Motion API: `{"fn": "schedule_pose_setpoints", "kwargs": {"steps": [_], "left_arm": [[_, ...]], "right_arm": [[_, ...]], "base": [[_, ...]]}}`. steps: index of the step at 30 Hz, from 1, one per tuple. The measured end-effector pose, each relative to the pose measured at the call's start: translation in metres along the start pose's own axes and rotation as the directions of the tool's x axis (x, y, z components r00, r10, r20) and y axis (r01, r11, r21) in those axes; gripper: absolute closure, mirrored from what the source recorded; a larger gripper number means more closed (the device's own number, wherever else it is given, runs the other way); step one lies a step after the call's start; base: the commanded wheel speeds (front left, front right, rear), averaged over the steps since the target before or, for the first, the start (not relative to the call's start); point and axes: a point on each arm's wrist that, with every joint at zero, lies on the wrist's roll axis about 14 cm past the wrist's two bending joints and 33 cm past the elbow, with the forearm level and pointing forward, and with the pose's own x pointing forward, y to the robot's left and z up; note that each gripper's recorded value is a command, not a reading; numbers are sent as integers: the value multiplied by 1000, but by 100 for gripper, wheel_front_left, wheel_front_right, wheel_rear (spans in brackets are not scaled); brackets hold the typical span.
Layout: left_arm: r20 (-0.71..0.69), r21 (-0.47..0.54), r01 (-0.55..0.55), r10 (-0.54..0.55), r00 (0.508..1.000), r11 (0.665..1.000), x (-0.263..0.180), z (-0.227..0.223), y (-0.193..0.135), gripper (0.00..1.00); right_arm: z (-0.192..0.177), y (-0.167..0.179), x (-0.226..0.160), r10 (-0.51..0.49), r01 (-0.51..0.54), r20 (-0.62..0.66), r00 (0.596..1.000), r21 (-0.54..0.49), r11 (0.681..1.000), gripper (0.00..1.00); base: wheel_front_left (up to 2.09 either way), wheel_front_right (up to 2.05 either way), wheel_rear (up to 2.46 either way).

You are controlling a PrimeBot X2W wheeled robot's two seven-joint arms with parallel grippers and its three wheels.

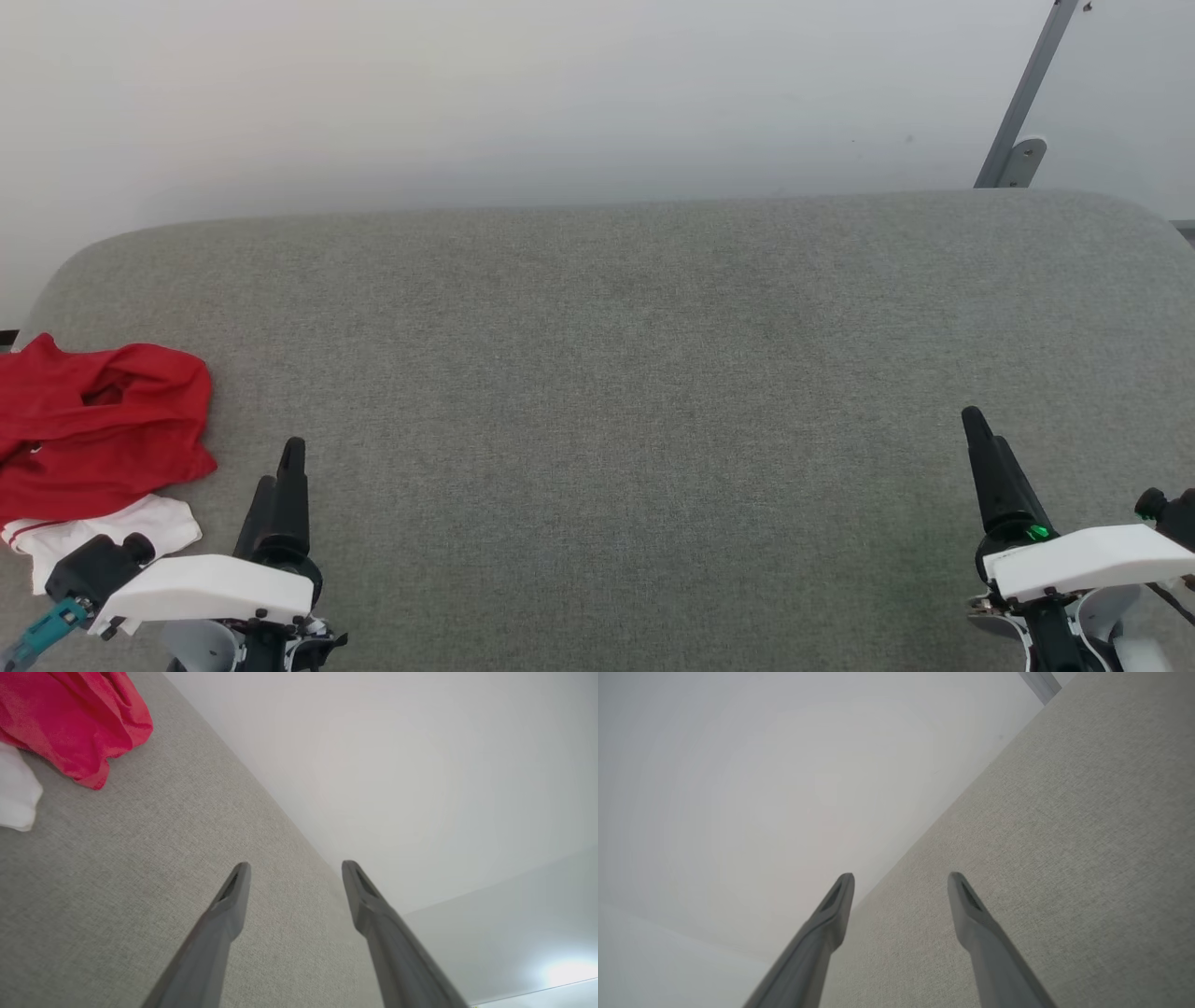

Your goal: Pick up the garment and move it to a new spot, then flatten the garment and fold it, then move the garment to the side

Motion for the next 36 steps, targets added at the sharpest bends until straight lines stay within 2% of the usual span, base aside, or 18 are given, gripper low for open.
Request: {"fn": "schedule_pose_setpoints", "kwargs": {"steps": [14, 36], "left_arm": [[54, 167, 18, -28, 998, 986, -6, 6, 1, 0], [111, 379, 43, -92, 990, 924, -12, 14, -6, 0]], "right_arm": [[4, -1, -1, 10, -7, 16, 1000, -189, 982, 0], [8, 7, 1, 55, -38, 31, 998, -396, 917, 0]], "base": [[0, 0, 0], [0, 0, 0]]}}
